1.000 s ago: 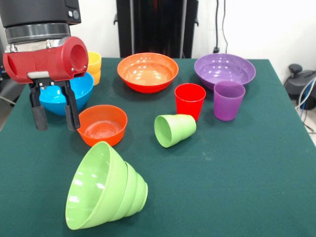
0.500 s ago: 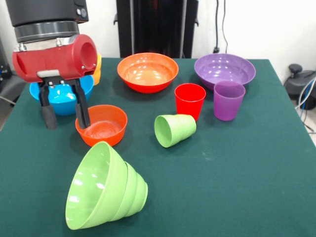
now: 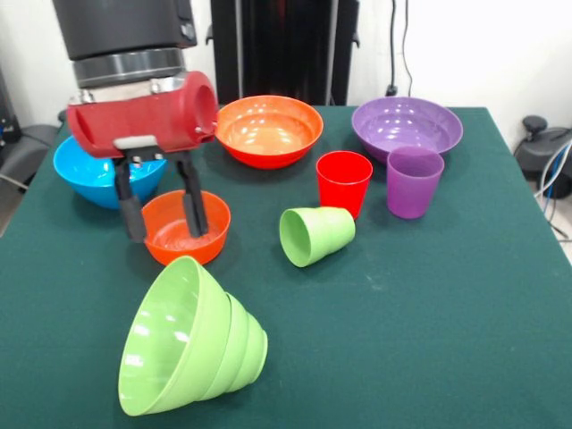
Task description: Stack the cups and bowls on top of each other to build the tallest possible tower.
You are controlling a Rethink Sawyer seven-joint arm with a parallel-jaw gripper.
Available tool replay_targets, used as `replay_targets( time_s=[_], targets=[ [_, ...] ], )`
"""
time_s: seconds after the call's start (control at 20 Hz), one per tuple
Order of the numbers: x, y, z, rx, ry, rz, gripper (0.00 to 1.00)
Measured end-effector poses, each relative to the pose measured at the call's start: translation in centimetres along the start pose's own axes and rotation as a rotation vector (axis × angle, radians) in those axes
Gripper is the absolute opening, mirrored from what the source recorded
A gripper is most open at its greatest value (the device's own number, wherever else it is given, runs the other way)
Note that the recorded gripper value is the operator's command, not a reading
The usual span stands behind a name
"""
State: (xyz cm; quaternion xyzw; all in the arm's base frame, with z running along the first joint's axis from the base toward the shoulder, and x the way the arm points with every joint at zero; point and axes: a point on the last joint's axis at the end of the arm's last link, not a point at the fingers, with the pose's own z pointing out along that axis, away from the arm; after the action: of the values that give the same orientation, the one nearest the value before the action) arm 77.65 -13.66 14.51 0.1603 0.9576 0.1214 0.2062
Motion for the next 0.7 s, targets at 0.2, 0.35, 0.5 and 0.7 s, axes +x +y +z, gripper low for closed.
replay_targets(
  time_s=[0.2, 0.35, 0.5, 0.7],
  targets=[
    [0.6, 1.4, 0.7, -0.008, 0.011, -0.017, 1.0],
    [1.1, 2.3, 1.3, -0.015, 0.02, -0.026, 1.0],
    [1.9, 3.0, 2.2, -0.023, 0.036, -0.033, 1.0],
    [2.9, 3.6, 3.3, -0.026, 0.052, -0.048, 1.0]
  ],
)
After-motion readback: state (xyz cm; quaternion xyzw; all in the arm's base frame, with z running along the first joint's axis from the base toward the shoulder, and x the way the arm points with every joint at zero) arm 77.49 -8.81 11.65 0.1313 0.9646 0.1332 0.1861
